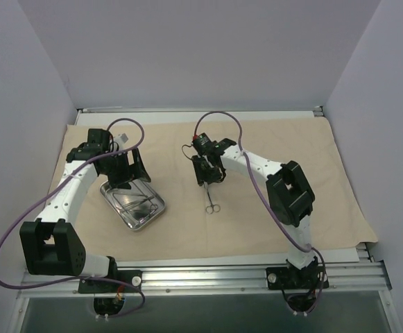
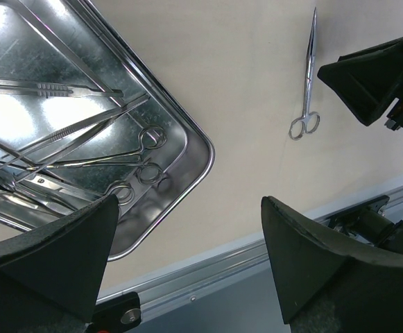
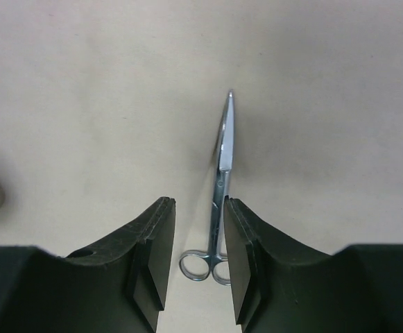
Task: Open and lay out the surgical kit
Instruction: Place the medical item in the surgical kit.
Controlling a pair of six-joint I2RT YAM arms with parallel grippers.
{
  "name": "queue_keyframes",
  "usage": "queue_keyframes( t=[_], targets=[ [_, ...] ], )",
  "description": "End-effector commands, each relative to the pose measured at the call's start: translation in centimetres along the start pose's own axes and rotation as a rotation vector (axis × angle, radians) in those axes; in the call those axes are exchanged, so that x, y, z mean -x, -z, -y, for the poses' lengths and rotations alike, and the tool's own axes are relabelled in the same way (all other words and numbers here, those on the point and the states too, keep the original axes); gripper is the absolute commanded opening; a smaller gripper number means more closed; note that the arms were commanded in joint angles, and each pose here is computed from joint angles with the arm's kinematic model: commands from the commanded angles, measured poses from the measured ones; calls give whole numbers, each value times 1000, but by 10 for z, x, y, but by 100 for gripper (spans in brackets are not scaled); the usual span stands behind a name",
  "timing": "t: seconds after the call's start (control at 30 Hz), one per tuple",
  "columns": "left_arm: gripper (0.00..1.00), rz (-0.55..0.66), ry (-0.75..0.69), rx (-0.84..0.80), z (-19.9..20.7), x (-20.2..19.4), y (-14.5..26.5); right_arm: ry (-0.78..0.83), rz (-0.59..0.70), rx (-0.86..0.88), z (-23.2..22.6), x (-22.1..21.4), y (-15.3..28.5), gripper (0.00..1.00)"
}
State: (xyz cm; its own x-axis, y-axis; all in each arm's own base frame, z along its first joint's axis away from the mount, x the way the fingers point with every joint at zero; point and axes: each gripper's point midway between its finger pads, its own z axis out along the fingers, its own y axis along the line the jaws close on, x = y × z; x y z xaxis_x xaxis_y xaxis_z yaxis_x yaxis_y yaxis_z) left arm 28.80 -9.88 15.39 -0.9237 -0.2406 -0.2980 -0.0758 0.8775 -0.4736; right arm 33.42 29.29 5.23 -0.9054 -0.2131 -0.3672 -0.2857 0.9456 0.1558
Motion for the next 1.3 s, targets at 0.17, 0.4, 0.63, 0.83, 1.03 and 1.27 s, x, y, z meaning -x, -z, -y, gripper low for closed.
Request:
queue_keyframes(
  t=[0.17, 0.4, 0.63, 0.83, 1.03, 1.27],
  targets=[
    [92, 10, -16, -15, -1, 2, 2, 26, -100, -243, 40, -21, -7, 35],
    [92, 2, -14, -22, 1, 1, 1, 42, -104, -231, 31, -22, -14, 34],
    [92, 4, -12, -20, -1, 0, 0, 34, -45, -222, 25, -10, 5, 33],
    [92, -1, -12, -28, 1, 1, -2, 30, -89, -194, 20, -17, -15, 33],
    [92, 0, -18, -8, -2, -1, 2, 19, -105, -173, 15, -20, -27, 32],
    [92, -11, 9, 32, -11, -3, 2, -3, -130, -159, 12, -25, -38, 30]
  ],
)
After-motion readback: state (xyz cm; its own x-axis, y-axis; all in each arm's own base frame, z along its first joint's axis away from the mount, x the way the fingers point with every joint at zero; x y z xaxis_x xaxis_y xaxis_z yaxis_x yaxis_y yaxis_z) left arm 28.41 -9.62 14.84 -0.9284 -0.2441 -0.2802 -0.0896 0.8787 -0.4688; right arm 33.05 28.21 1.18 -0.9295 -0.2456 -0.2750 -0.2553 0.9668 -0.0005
